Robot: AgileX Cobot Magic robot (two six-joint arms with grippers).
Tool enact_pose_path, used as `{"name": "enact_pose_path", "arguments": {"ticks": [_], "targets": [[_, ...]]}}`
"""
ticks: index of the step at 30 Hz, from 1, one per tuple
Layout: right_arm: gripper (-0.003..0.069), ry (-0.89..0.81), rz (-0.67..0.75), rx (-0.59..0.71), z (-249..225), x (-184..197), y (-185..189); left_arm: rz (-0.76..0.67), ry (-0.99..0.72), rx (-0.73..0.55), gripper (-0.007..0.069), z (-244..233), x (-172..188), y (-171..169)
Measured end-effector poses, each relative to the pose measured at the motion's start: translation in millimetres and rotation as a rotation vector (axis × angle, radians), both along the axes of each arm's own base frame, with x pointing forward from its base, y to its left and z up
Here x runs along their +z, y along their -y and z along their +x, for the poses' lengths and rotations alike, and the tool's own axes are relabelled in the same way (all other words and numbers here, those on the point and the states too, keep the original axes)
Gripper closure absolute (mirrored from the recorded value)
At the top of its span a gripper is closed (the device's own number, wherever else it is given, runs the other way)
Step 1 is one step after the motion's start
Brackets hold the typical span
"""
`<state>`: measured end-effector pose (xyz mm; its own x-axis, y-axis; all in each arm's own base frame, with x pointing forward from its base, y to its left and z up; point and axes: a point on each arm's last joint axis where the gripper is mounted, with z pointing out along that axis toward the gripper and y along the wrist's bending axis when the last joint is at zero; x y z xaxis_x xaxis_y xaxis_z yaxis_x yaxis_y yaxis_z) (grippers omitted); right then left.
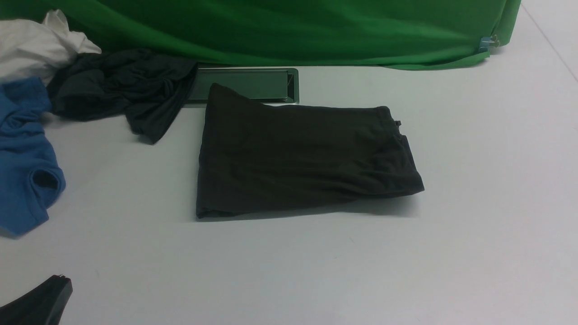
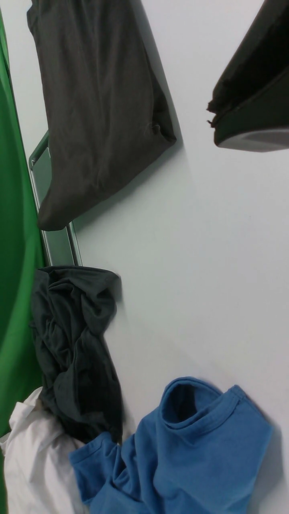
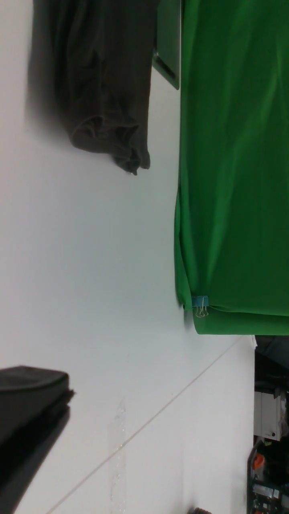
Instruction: Fold a long-sleeved shirt on a white desktop.
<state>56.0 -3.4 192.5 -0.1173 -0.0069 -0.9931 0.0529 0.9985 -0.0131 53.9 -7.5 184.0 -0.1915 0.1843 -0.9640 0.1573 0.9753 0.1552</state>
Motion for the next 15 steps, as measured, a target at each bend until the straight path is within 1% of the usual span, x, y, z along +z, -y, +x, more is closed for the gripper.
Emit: {"name": "enact_pose_path", "arguments": {"ticks": [8,15], "targets": [[0.06,0.0,0.001,0.0,0.0,0.0,0.0,0.0,0.0,0.0,0.0589,0.0,0.0,0.0],[0.0588,-0.001,0.001,0.0,0.0,-0.1,0.0,0.0,0.0,0.0,0.0589,0.0,0.0,0.0]]}}
